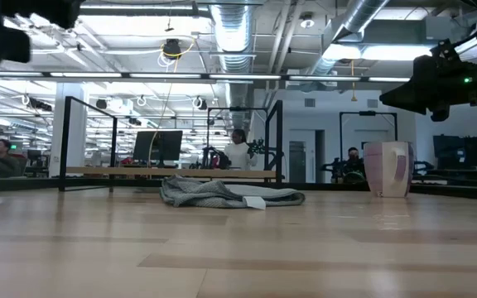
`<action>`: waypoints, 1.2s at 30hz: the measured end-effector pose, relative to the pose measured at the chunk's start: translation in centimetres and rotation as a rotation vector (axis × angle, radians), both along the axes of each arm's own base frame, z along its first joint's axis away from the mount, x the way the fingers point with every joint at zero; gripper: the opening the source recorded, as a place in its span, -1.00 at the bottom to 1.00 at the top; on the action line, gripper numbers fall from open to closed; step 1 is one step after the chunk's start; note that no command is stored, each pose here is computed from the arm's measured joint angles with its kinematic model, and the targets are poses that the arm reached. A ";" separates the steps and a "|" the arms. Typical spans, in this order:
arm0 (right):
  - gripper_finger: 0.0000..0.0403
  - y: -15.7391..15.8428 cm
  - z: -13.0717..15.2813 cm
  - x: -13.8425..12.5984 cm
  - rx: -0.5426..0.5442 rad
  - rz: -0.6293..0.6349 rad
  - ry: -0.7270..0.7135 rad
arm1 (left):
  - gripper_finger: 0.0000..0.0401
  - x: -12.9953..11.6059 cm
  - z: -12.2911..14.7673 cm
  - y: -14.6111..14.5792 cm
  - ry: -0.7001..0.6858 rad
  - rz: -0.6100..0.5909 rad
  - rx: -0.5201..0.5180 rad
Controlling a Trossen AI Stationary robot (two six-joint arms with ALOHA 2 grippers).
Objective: Stack small to large cups/mugs on shelf
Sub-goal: Put the violet mug on the shelf
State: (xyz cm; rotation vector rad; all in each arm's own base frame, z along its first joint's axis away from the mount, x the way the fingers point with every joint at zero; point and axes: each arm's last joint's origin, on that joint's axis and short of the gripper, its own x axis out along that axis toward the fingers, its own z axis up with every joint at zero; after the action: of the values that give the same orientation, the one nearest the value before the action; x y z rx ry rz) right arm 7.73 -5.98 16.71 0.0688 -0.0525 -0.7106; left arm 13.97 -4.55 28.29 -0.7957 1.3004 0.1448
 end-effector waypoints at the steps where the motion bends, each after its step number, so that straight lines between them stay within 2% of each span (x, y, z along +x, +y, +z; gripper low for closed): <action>1: -0.44 0.0 0.0 0.0 -0.001 0.000 0.000 | 0.46 -0.1 0.0 -0.2 0.018 0.026 0.001; 10: -0.44 0.0 0.0 0.0 -0.031 -0.001 0.028 | 0.46 0.0 -0.9 -3.1 0.143 0.172 -0.018; 17: -0.44 0.0 0.0 0.0 -0.046 -0.003 0.043 | 0.46 1.7 -2.9 -6.1 0.260 0.159 -0.012; 24: -0.44 0.0 0.0 0.0 -0.046 -0.003 0.043 | 0.46 2.7 -4.6 -7.4 0.334 0.189 0.035; 29: -0.44 0.0 0.0 0.0 -0.045 -0.002 0.042 | 0.46 3.1 -5.2 -7.8 0.335 0.101 0.058; 36: -0.44 0.0 0.0 0.0 -0.045 -0.002 0.041 | 0.46 3.8 -5.3 -8.2 0.245 -0.004 0.041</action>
State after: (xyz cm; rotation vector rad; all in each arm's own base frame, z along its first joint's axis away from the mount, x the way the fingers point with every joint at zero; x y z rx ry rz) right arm 7.74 -5.98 16.70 0.0114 -0.0289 -0.7119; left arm 17.82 -12.75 23.01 -0.7571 1.5245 0.2718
